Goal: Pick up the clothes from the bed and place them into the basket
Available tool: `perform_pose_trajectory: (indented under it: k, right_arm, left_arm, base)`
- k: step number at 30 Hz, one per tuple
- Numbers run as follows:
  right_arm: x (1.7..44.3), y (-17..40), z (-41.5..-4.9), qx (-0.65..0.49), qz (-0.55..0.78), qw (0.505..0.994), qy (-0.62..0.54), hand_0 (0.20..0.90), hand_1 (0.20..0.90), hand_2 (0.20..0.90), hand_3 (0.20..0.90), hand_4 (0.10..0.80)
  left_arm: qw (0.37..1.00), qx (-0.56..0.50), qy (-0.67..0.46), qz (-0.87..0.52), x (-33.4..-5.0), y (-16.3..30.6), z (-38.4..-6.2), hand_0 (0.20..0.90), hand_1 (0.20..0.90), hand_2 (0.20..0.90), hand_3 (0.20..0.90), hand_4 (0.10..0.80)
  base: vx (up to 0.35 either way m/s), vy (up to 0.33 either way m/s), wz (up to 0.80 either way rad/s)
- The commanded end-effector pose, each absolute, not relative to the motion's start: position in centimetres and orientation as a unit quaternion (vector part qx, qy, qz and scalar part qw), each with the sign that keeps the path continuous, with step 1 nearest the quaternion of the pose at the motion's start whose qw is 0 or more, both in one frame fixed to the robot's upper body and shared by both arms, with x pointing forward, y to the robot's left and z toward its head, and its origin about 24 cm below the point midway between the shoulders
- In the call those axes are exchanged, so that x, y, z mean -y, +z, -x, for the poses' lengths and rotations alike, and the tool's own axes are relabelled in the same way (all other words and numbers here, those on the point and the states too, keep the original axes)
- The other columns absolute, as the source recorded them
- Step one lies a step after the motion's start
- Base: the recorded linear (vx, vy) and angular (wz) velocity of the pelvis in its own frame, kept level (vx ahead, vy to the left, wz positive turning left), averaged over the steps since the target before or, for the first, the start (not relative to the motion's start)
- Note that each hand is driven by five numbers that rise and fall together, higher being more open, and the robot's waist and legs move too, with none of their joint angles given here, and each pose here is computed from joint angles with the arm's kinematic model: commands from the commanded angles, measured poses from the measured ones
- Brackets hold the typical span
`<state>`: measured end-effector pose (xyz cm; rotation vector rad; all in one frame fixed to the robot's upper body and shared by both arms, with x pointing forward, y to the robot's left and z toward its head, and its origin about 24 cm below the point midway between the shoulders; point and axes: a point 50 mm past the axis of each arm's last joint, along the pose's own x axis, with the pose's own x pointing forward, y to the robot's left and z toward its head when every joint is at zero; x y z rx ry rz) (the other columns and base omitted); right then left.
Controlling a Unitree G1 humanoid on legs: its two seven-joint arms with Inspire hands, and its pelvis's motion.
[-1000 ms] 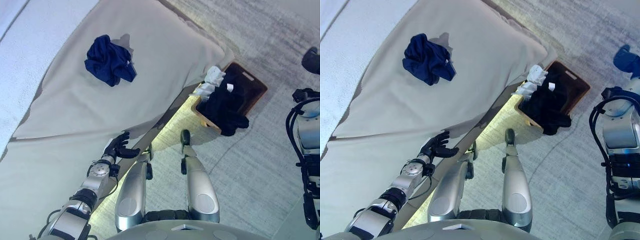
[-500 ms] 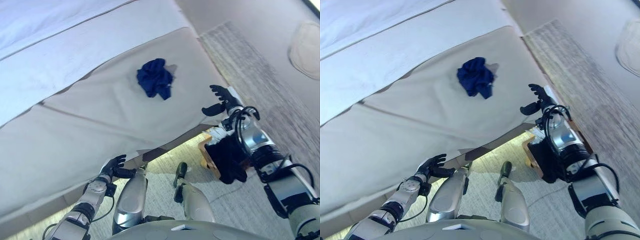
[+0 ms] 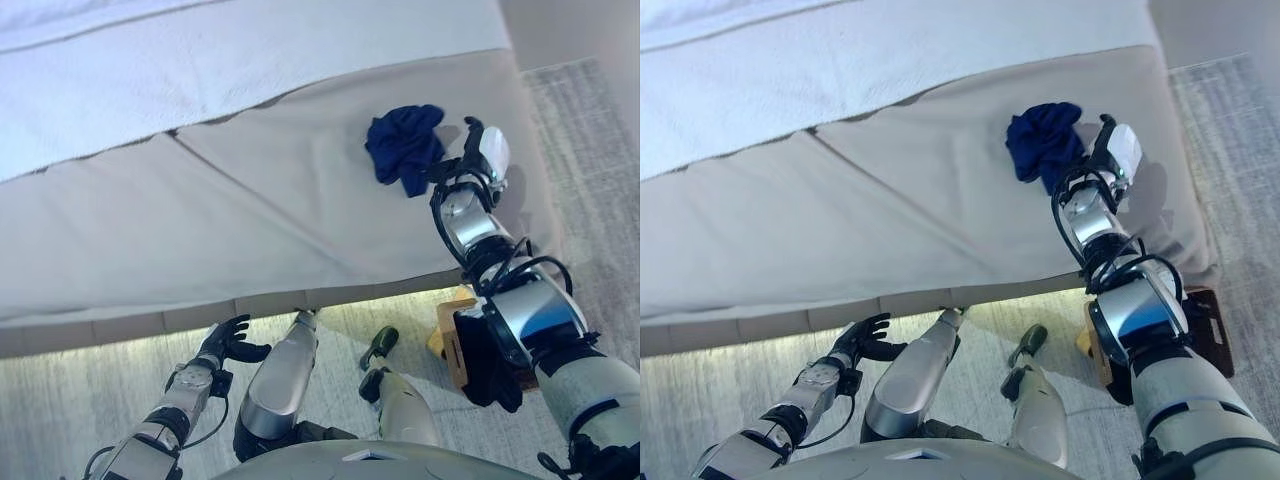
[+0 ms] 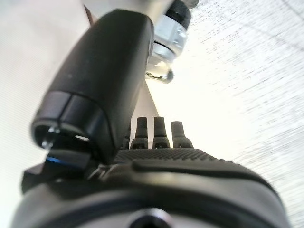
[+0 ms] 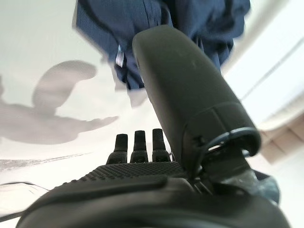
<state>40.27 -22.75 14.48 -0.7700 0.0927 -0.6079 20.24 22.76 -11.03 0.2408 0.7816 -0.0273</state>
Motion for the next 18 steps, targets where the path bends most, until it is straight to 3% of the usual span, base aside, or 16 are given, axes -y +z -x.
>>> perform_pose_trajectory:
  k: [1,16,17,18]
  right_arm:
    - [24.2,19.4,-40.6,0.029,0.407,0.848,-0.34,0.9,0.9,0.9,0.9,0.8]
    - [26.5,24.4,-40.8,-0.006,0.439,0.823,-0.359,0.9,0.9,0.9,0.9,0.8]
    - [26.6,24.7,-40.8,-0.007,0.435,0.825,-0.362,0.615,0.615,0.615,0.568,0.468]
    - [26.7,24.8,-40.7,-0.008,0.433,0.825,-0.363,0.519,0.519,0.519,0.455,0.355]
  left_arm:
    - [0.92,-0.377,0.013,-0.105,-24.5,-10.8,-19.3,0.9,0.9,0.9,0.9,0.8]
    - [0.942,-0.33,0.022,-0.062,-23.9,-10.0,-18.9,0.9,0.9,0.9,0.9,0.8]
    - [0.942,-0.329,0.024,-0.06,-24.0,-10.0,-18.7,0.9,0.9,0.9,0.9,0.8]
    - [0.942,-0.329,0.024,-0.06,-24.1,-10.0,-18.7,0.9,0.9,0.9,0.9,0.8]
  base:
    - [0.03,0.008,0.21]
    - [-0.003,0.008,0.12]
    - [-0.043,0.003,-0.01]
    - [-0.045,-0.032,-0.01]
